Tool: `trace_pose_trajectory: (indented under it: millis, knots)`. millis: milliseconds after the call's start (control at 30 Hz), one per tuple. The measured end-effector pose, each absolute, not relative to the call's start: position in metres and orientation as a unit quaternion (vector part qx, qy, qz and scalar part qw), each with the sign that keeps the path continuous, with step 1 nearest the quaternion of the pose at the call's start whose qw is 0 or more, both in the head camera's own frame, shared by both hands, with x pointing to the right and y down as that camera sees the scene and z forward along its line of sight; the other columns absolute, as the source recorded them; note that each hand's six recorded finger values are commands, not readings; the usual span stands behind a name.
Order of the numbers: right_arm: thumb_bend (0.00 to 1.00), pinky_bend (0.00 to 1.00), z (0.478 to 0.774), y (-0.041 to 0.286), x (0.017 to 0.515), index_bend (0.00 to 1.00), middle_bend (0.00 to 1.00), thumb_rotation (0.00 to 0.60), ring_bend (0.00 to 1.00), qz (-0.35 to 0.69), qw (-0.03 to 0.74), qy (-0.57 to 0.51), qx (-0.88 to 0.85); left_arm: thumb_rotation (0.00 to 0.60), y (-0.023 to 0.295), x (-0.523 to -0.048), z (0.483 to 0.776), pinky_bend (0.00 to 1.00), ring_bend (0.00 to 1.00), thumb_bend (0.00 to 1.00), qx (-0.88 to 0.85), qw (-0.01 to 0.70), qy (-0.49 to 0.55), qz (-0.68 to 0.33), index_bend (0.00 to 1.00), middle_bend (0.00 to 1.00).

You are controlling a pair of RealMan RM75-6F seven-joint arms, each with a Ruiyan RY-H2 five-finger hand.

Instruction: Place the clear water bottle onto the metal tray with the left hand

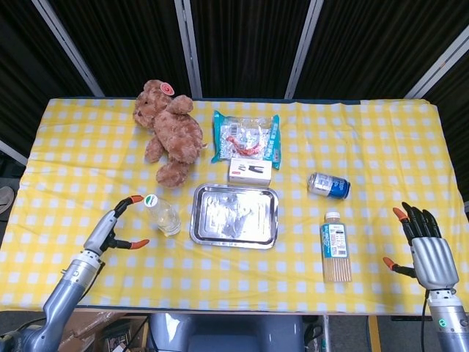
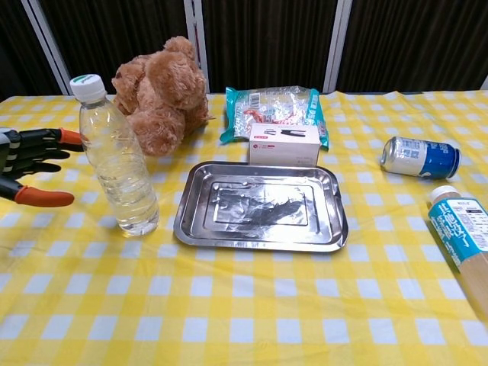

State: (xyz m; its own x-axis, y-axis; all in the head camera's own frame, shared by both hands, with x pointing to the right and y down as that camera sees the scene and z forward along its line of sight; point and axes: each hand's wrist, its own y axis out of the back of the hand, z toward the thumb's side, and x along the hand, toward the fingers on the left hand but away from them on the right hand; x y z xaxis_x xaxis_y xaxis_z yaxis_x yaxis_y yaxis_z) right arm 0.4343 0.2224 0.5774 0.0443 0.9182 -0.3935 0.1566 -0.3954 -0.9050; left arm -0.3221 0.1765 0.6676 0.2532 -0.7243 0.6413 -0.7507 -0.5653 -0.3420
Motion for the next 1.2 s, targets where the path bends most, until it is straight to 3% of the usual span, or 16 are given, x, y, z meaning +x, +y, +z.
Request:
trace_pose_trajectory:
  millis: [567, 667, 1000, 1200]
  knots:
    - [0.05, 0.0, 0.578, 0.222, 0.436, 0.1, 0.0, 0.6, 0.0, 0.544, 0.342, -0.427, -0.636, 0.6, 0.165, -0.265, 0.691, 0.0, 0.0, 0.17, 0.795, -0.003, -0.46, 0.396, 0.19, 0.14]
    - [0.05, 0.0, 0.578, 0.222, 0.437, 0.1, 0.0, 0.6, 0.0, 0.545, 0.341, -0.428, -0.635, 0.6, 0.164, -0.253, 0.695, 0.0, 0.0, 0.22, 0.798, -0.009, -0.452, 0.398, 0.23, 0.19]
    - [0.05, 0.0, 0.577, 0.222, 0.437, 0.1, 0.0, 0.6, 0.0, 0.544, 0.342, -0.428, -0.636, 0.6, 0.163, -0.242, 0.698, 0.01, 0.02, 0.37, 0.788, -0.026, -0.464, 0.405, 0.49, 0.48]
    - [0.05, 0.0, 0.578, 0.222, 0.435, 0.1, 0.0, 0.6, 0.0, 0.544, 0.342, -0.426, -0.637, 0.6, 0.158, -0.243, 0.682, 0.02, 0.03, 0.39, 0.781, -0.021, -0.489, 0.388, 0.53, 0.52]
